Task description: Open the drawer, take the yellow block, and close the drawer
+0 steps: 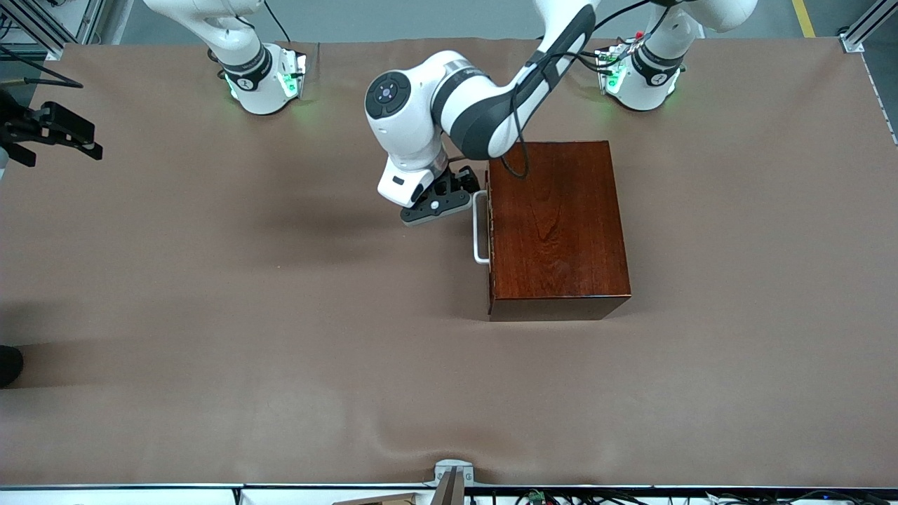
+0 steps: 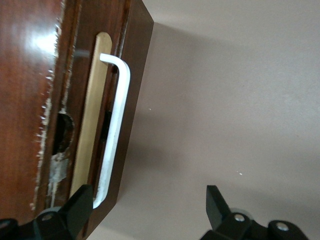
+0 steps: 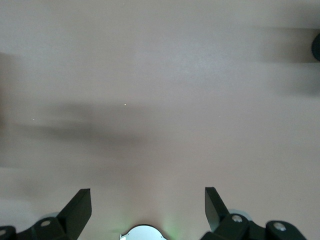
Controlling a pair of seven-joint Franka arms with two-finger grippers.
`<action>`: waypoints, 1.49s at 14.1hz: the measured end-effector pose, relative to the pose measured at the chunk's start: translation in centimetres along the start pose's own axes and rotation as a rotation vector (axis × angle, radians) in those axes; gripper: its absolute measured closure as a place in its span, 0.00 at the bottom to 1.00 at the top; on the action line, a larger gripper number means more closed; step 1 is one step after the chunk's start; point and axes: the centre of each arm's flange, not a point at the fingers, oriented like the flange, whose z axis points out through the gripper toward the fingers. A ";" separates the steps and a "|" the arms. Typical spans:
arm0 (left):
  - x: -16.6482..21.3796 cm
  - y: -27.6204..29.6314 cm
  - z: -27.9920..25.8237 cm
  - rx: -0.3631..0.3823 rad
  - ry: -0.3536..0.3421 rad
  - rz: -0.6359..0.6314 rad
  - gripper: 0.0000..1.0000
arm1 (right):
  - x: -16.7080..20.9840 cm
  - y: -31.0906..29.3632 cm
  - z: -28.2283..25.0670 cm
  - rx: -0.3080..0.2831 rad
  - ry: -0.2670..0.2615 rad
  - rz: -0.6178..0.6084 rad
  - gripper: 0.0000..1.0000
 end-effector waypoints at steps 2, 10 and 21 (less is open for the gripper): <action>-0.2 0.4 1.4 0.018 0.000 -0.001 0.00 | 0.0 0.0 -0.1 -0.001 0.003 0.000 0.00; -0.3 0.9 4.2 0.094 0.072 0.048 0.00 | 0.0 0.0 -0.2 -0.002 0.005 0.000 0.00; -0.2 0.9 5.9 0.136 0.065 0.271 0.00 | 0.0 0.0 -0.2 -0.002 0.005 0.001 0.00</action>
